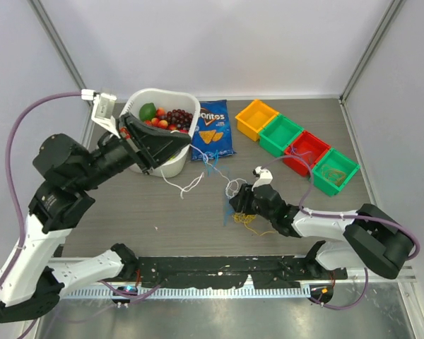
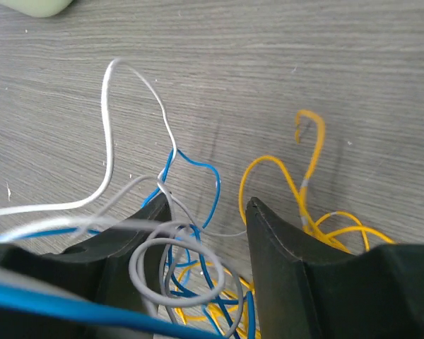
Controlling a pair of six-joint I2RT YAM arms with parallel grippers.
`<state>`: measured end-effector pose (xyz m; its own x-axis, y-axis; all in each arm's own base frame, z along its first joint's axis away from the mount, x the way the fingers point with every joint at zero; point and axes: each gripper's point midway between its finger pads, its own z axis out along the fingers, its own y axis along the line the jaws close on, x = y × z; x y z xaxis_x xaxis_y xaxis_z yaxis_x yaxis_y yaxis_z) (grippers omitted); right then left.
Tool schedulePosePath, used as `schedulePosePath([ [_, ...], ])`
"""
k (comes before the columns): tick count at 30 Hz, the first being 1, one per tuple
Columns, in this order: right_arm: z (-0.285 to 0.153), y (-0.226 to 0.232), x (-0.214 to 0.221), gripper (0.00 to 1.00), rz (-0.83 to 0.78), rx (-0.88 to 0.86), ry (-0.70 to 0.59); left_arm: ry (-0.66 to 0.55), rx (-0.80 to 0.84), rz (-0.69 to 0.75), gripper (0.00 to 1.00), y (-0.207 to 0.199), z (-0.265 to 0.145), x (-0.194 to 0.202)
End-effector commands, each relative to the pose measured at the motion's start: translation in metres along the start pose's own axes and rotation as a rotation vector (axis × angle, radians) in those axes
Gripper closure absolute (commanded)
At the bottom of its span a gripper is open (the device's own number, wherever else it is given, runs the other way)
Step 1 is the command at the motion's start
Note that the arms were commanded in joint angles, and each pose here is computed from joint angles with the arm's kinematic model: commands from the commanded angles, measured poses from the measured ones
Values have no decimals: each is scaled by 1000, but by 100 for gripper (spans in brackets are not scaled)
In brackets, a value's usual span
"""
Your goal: Untangle the cables
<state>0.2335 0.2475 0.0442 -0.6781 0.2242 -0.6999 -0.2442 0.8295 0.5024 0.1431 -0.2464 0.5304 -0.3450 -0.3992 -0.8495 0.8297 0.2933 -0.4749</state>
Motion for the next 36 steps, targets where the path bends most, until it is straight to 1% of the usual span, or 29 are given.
schedulePosePath([
  [1,-4,-2,-20,50,-62,15,-59,-15,-36,58,100,0,-1,-16],
  [2,-5,6,-18,48,-79,-24,-41,-15,-11,49,100,-6,0,-17],
  [3,-5,15,-22,45,-131,-64,-42,-7,10,38,100,-10,1,-16],
  [4,-10,31,-21,39,-152,-148,-16,5,21,23,100,-10,4,-13],
  [5,-14,44,-24,37,-176,-201,-8,21,29,9,100,-10,6,-9],
  [6,-23,58,-33,29,-187,-258,-24,41,33,-5,100,-7,9,-2],
  [7,-29,69,-43,27,-199,-291,-40,60,35,-22,100,-4,12,6],
  [8,-44,91,-63,21,-209,-363,-89,73,41,-37,100,-2,14,12],
  [11,-87,132,-106,19,-238,-497,-190,108,48,-80,100,7,19,31],
  [12,-99,145,-123,19,-247,-528,-234,118,44,-95,100,10,21,37],
  [13,-108,150,-132,18,-258,-537,-256,122,46,-105,100,12,22,41],
  [16,-126,171,-168,18,-284,-552,-339,154,59,-142,100,16,26,54],
  [17,-121,173,-169,19,-300,-545,-330,162,62,-153,100,17,27,58],
  [18,-127,183,-181,20,-316,-563,-356,165,69,-162,100,17,27,60],
  [19,-121,187,-181,23,-322,-572,-335,170,75,-171,100,16,27,62],
  [20,-125,196,-188,25,-327,-594,-347,174,75,-177,100,17,28,63],
  [21,-122,204,-186,31,-339,-632,-329,178,75,-180,100,17,27,64],
  [24,-129,223,-188,40,-358,-727,-336,178,79,-184,100,15,25,64],
  [28,-129,219,-184,49,-369,-733,-341,177,88,-180,100,13,25,63],
  [29,-127,216,-182,49,-364,-718,-338,176,87,-178,100,13,24,63],
  [31,-123,202,-185,49,-347,-634,-346,180,86,-177,100,14,26,64],
  [32,-119,189,-188,45,-333,-559,-350,181,85,-176,100,14,26,64],
  [34,-119,175,-183,43,-339,-496,-339,189,81,-177,100,16,26,66],
  [36,-126,166,-178,41,-342,-484,-339,192,77,-173,100,17,25,67],
])
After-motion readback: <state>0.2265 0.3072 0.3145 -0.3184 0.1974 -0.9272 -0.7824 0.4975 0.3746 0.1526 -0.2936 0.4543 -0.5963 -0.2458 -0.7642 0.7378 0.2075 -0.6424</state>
